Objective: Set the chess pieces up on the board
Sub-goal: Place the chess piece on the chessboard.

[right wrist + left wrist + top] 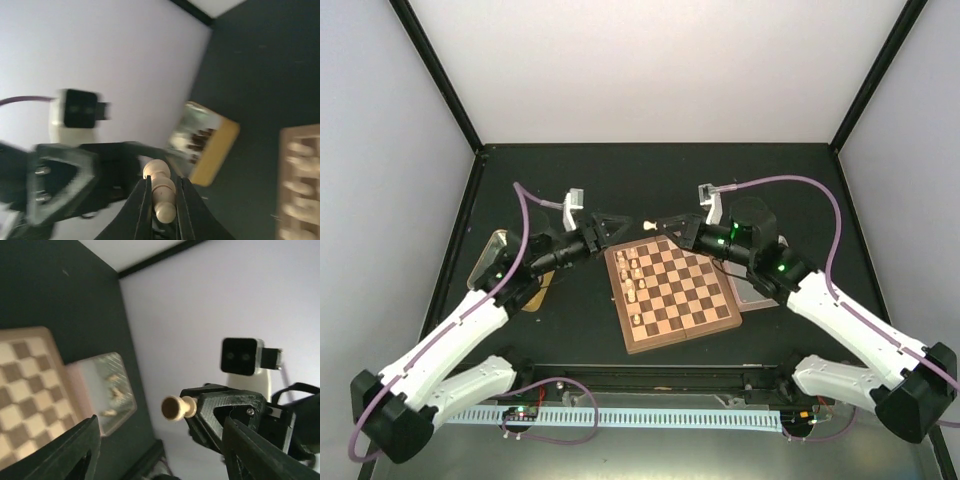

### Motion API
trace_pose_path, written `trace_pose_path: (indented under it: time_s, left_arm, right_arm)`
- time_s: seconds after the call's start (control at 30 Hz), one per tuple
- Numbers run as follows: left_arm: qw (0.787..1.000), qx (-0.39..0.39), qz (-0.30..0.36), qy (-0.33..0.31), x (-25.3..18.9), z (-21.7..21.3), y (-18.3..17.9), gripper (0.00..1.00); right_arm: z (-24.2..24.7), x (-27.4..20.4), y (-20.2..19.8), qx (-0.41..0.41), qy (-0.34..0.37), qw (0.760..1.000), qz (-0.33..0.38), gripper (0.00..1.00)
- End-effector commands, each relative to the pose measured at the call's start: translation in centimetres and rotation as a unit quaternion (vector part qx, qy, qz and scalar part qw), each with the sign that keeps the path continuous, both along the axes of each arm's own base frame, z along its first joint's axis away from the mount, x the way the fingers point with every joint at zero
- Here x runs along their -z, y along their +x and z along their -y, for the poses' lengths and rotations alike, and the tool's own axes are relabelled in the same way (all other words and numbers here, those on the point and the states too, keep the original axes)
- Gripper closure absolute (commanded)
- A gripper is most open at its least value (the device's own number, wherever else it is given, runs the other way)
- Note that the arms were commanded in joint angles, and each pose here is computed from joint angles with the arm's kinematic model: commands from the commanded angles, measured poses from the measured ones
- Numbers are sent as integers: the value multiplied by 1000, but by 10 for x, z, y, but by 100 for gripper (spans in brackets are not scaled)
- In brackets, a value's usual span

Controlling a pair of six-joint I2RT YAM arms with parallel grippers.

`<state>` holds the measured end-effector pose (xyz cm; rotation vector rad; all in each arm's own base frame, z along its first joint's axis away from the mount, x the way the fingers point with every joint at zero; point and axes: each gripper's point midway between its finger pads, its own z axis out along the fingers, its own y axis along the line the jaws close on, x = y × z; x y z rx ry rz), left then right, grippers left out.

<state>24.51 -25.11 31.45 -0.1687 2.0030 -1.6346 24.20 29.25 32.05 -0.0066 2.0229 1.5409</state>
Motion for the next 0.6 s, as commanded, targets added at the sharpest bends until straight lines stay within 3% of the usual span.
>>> trace_pose_path:
  time_s: [0.0,0.3,0.43,0.57]
  left_arm:
    - [985,-109,48,126,12,-48,10,30]
    - [929,-228,104,272,19,-119,5,26]
    - [912,-254,125,297,10,-136,1,24]
    - [902,-270,136,308,7,-147,-4,23]
  right_arm:
    - [36,89,0,16,-250,968,-13,99]
    - [48,177,-29,-21,-460,887,-40,99]
    - [37,200,-45,-47,-525,849,-38,99]
    - [17,211,-63,-74,-558,827,-17,99]
